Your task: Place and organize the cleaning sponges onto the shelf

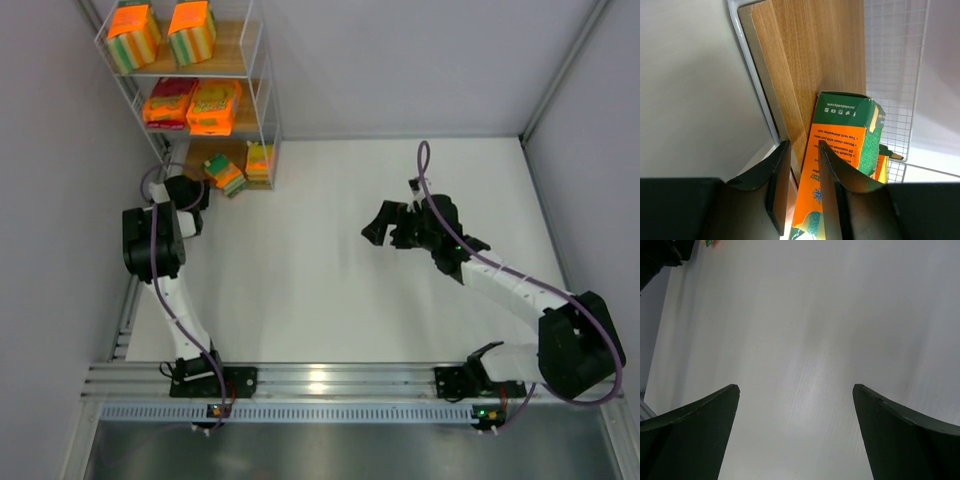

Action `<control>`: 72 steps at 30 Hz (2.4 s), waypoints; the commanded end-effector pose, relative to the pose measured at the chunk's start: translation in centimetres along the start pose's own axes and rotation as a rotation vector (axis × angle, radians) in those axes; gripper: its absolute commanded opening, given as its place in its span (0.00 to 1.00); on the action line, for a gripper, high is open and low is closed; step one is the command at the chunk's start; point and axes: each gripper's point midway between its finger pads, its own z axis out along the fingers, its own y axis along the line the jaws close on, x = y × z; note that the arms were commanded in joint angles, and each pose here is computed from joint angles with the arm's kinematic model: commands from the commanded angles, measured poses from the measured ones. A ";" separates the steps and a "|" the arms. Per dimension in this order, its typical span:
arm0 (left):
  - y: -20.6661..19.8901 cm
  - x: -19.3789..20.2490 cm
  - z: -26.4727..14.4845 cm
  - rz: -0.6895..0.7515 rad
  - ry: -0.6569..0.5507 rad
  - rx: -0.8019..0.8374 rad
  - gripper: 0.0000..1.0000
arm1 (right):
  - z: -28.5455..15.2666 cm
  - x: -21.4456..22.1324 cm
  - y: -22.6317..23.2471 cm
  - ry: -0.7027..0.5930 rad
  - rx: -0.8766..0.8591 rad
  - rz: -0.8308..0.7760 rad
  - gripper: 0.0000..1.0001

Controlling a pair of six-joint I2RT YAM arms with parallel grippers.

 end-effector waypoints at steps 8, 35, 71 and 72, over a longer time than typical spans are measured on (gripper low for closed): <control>-6.8 2.0 -1.0 0.030 0.012 0.204 0.34 | -1.3 -2.1 1.5 -0.100 -0.078 -0.008 0.99; -8.1 4.5 4.8 0.096 0.108 0.293 0.36 | -0.5 -0.2 -0.1 -0.048 -0.030 0.010 0.99; -8.0 -1.5 -15.9 0.443 0.041 0.222 0.64 | -5.5 -4.9 1.0 -0.198 0.026 -0.127 0.99; -8.3 -1.5 -17.1 0.489 0.046 0.224 0.64 | -6.5 -6.0 1.3 -0.236 0.034 -0.146 1.00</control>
